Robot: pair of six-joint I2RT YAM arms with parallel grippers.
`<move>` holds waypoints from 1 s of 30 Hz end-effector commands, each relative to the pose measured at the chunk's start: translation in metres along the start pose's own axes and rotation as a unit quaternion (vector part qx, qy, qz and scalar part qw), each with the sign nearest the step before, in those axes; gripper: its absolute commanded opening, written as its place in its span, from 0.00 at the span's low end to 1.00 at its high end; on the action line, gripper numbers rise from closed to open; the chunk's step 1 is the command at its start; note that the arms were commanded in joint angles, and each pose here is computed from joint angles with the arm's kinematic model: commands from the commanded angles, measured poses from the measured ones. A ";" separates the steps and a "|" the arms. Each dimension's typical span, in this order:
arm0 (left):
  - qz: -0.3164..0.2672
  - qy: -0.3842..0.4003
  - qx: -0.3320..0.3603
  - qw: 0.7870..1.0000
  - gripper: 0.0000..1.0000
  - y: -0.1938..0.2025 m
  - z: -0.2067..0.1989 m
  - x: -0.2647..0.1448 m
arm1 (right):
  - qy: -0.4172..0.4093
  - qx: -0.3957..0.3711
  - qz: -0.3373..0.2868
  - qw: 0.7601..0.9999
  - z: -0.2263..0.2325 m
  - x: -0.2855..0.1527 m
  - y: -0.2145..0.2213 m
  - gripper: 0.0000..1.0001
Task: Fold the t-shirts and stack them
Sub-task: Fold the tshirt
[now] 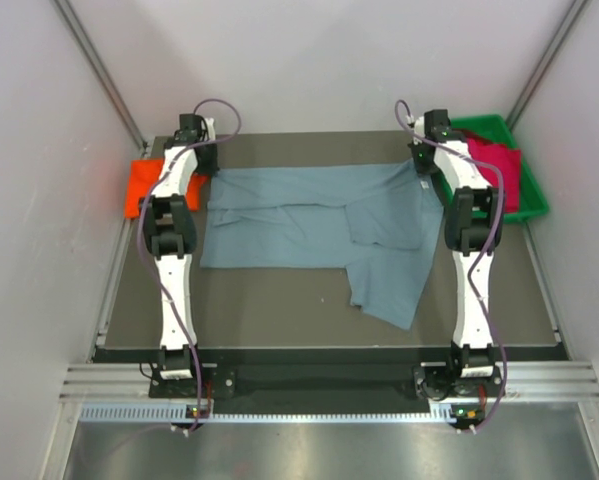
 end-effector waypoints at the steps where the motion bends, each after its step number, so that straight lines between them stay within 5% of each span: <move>1: -0.046 -0.029 0.013 0.998 0.00 -0.014 0.008 0.009 | 0.050 0.008 -0.053 0.997 -0.021 -0.004 -0.024 0.02; 2: -0.049 -0.032 0.015 0.998 0.06 -0.015 0.008 0.007 | 0.056 0.012 -0.053 0.997 -0.022 -0.007 -0.025 0.30; 5: -0.074 -0.028 0.022 0.997 0.44 -0.033 0.001 -0.018 | 0.067 0.005 -0.063 0.996 -0.028 -0.030 -0.033 0.65; 8: -0.105 -0.015 0.028 0.994 0.52 -0.053 -0.009 -0.065 | 0.069 -0.003 -0.087 0.994 -0.032 -0.073 -0.040 0.72; 14: -0.102 0.108 0.060 0.987 0.72 -0.055 -0.033 -0.172 | 0.020 -0.058 -0.160 0.985 -0.020 -0.166 -0.039 0.78; 16: -0.140 0.148 0.086 0.975 0.77 -0.057 -0.045 -0.219 | 0.010 -0.111 -0.177 0.978 -0.004 -0.196 -0.028 0.79; 18: -0.125 0.157 0.083 0.976 0.85 -0.034 -0.044 -0.223 | -0.025 -0.149 -0.185 0.971 0.014 -0.210 -0.016 0.79; 24: -0.090 0.145 0.180 0.969 0.79 0.030 -0.031 -0.255 | -0.076 -0.275 -0.153 0.946 0.078 -0.240 0.058 0.72; 30: -0.058 0.094 0.183 0.977 0.62 0.092 -0.007 -0.265 | -0.099 -0.381 -0.135 0.909 0.133 -0.256 0.148 0.68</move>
Point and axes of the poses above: each gripper's point midway between its finger pads, its own x axis out along the fingers, its own z axis along the line the jaws close on, y = z × x, the point moved 9 cm from there along -x, back along the fingers, and after that the axes turned 13 degrees about -x, right-handed, at the moved point
